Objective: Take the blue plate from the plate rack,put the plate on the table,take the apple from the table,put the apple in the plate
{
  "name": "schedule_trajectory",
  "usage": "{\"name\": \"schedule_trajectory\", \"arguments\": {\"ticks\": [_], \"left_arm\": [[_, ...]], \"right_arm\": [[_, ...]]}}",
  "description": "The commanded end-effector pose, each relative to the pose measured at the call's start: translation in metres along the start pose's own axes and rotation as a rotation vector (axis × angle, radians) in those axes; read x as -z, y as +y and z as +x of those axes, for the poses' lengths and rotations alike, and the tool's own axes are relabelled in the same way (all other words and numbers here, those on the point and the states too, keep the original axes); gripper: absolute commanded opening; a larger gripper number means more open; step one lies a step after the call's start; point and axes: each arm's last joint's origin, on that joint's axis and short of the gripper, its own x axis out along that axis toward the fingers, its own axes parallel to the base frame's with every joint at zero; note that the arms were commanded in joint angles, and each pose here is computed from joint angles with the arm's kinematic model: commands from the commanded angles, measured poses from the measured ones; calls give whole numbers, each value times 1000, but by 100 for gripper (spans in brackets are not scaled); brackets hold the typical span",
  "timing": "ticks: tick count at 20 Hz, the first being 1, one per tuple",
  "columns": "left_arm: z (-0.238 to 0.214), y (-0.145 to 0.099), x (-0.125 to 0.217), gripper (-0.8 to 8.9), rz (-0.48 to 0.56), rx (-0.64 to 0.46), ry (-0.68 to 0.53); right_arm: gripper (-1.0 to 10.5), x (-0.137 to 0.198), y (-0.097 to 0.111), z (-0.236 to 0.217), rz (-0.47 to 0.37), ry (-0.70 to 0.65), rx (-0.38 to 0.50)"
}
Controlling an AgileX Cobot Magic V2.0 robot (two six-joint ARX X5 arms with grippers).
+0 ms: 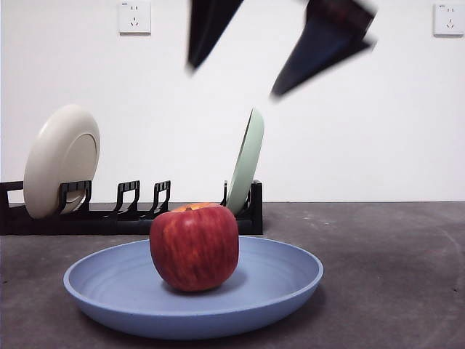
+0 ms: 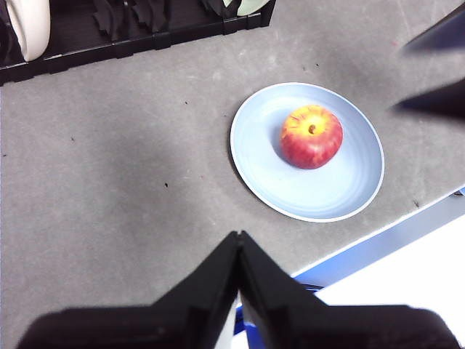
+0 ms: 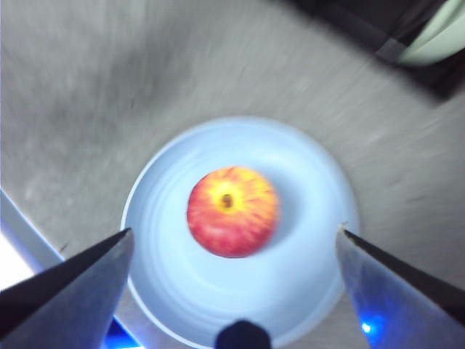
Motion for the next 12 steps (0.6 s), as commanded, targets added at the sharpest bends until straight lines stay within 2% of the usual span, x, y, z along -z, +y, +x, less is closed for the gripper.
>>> {"name": "schedule_trajectory", "arguments": {"ticks": [1, 3, 7, 10, 12], "left_arm": [[1, 0, 0, -4, 10, -7, -4], [2, -1, 0, -4, 11, -9, -2], [3, -1, -1, -4, 13, -12, 2], [3, -2, -1, -4, 14, -13, 5], [4, -2, -1, -4, 16, -15, 7]], "right_arm": [[281, -2, -9, -39, -14, -61, 86], [7, -1, -18, -74, -26, -104, 175], [-7, 7, -35, -128, -17, -195, 343], [2, 15, -42, -147, 0, -228, 421], [2, 20, -45, -153, -12, -201, 464]]}}
